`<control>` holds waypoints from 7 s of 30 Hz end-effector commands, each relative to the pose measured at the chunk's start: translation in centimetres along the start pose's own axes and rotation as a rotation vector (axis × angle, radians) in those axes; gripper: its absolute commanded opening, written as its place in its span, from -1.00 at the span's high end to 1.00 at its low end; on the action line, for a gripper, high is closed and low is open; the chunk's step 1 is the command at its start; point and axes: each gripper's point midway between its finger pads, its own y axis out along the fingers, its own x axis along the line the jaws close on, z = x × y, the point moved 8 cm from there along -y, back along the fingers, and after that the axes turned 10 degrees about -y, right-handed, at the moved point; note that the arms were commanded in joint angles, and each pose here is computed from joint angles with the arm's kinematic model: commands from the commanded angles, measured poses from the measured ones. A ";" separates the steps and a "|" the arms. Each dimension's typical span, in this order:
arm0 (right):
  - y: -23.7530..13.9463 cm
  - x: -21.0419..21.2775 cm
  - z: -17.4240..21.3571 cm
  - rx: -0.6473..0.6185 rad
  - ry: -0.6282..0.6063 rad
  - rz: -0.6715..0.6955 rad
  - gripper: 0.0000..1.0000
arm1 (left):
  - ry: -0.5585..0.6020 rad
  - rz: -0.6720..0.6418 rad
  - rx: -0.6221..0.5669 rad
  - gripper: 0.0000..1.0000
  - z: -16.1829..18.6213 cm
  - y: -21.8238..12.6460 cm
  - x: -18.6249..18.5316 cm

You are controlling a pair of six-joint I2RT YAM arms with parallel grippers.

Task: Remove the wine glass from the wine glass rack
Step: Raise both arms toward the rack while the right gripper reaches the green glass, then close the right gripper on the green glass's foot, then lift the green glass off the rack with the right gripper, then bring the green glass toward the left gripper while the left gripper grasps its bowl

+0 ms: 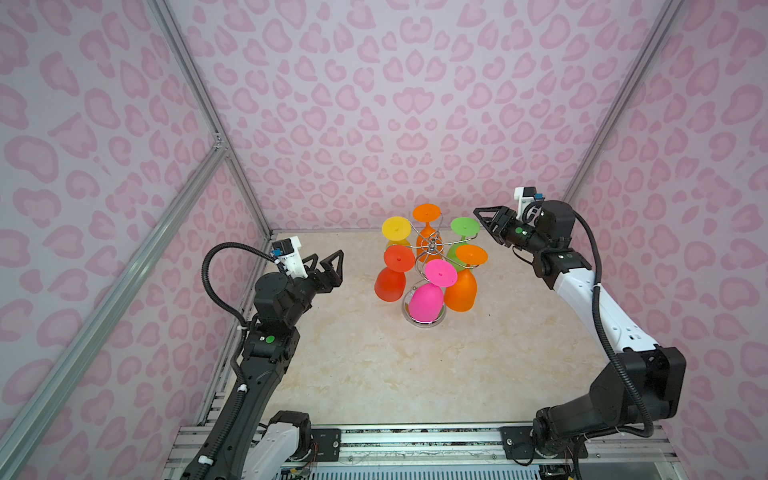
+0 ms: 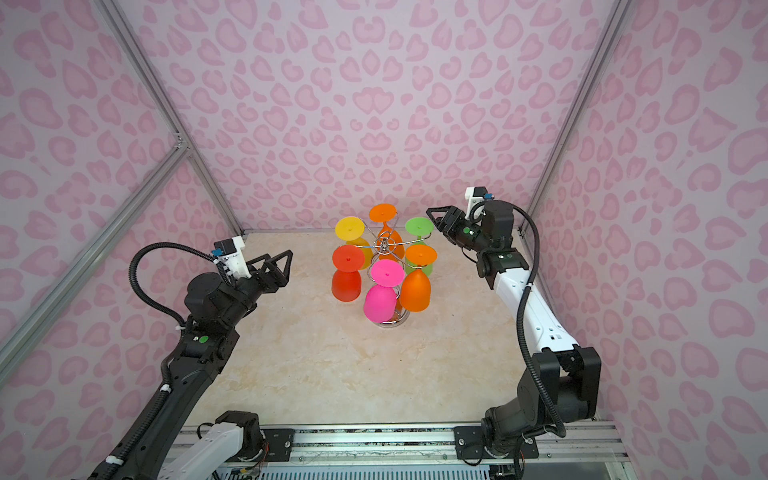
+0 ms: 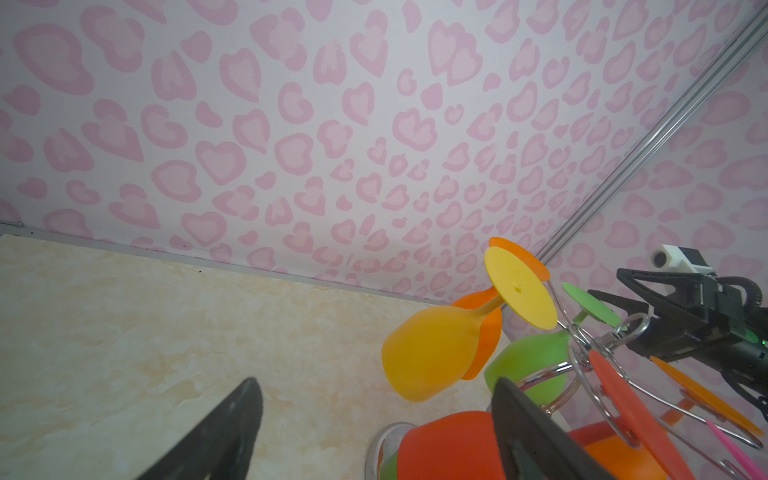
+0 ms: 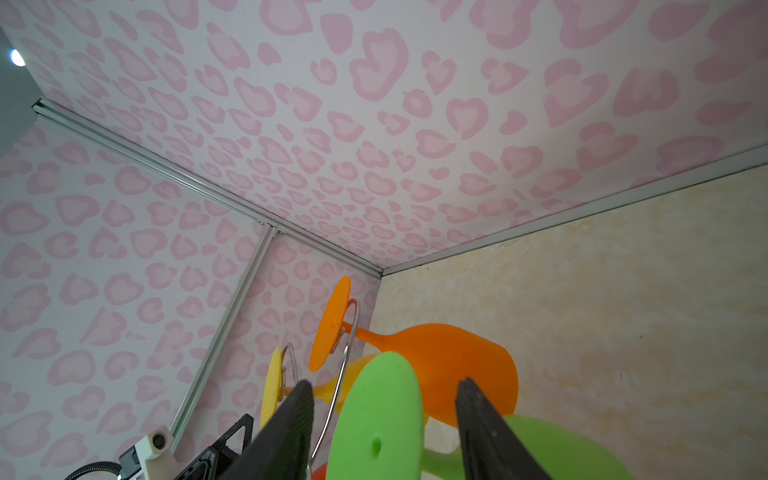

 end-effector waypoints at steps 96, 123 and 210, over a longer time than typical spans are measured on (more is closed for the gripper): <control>-0.9 -0.1 -0.5 0.023 0.157 -0.217 1.00 | -0.001 -0.031 0.053 -0.75 0.6 0.2 0.4; 0.0 2.4 1.7 0.099 0.141 -0.258 1.00 | -0.005 -0.036 0.052 -0.76 0.8 -0.2 0.5; -0.5 18.9 1.2 -0.094 0.342 -1.157 1.00 | -0.223 1.225 0.189 -0.05 -3.0 4.9 -13.8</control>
